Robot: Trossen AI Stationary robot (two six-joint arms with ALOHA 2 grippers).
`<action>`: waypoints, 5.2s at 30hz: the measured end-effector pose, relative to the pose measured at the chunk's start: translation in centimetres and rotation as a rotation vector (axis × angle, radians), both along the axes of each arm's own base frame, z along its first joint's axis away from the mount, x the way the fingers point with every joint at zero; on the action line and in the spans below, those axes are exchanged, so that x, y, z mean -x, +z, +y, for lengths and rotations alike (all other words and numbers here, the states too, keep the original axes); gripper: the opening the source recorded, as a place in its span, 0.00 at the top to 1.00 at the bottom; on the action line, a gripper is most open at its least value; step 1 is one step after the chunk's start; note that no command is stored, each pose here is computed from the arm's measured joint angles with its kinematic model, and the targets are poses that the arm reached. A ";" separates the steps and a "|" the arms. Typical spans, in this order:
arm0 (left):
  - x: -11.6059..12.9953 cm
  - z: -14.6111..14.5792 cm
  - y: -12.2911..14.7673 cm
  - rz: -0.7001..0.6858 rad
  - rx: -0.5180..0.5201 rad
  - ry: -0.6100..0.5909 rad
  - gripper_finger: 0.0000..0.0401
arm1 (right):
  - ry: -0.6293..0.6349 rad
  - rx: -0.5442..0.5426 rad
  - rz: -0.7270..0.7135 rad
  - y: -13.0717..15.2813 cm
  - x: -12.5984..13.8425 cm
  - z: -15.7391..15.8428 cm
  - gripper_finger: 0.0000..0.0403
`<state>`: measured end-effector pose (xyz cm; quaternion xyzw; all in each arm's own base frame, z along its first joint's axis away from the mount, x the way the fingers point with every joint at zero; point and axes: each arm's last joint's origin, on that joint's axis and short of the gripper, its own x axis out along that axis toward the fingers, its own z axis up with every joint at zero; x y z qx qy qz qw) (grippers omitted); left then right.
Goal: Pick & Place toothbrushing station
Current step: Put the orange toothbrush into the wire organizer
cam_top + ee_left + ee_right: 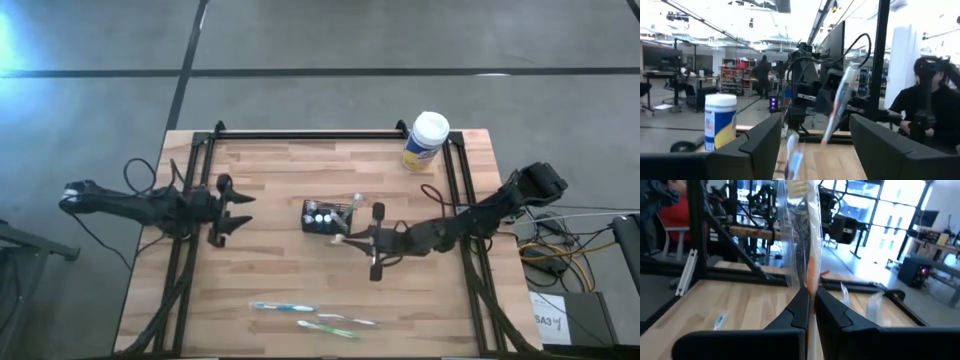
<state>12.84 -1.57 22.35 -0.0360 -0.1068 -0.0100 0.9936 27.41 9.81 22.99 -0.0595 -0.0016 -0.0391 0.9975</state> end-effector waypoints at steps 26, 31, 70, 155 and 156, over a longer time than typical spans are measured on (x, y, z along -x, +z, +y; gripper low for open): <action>-16.2 -2.7 7.4 0.153 -0.171 -0.061 0.42 | -0.010 0.060 0.023 1.6 -1.1 0.1 0.97; -17.3 -3.0 7.1 0.118 -0.161 -0.085 0.42 | -0.014 0.065 0.013 1.7 -1.1 0.1 0.97; -19.0 -3.5 7.0 0.109 -0.197 -0.181 0.97 | -0.026 0.062 0.014 1.6 -1.1 -0.3 0.96; -9.7 1.2 0.9 0.211 -0.283 0.000 0.97 | 0.033 -0.007 -0.180 0.1 6.8 -1.3 0.97; -10.0 1.3 0.9 0.216 -0.283 -0.002 0.97 | 0.033 -0.006 -0.180 0.1 6.8 -1.3 0.97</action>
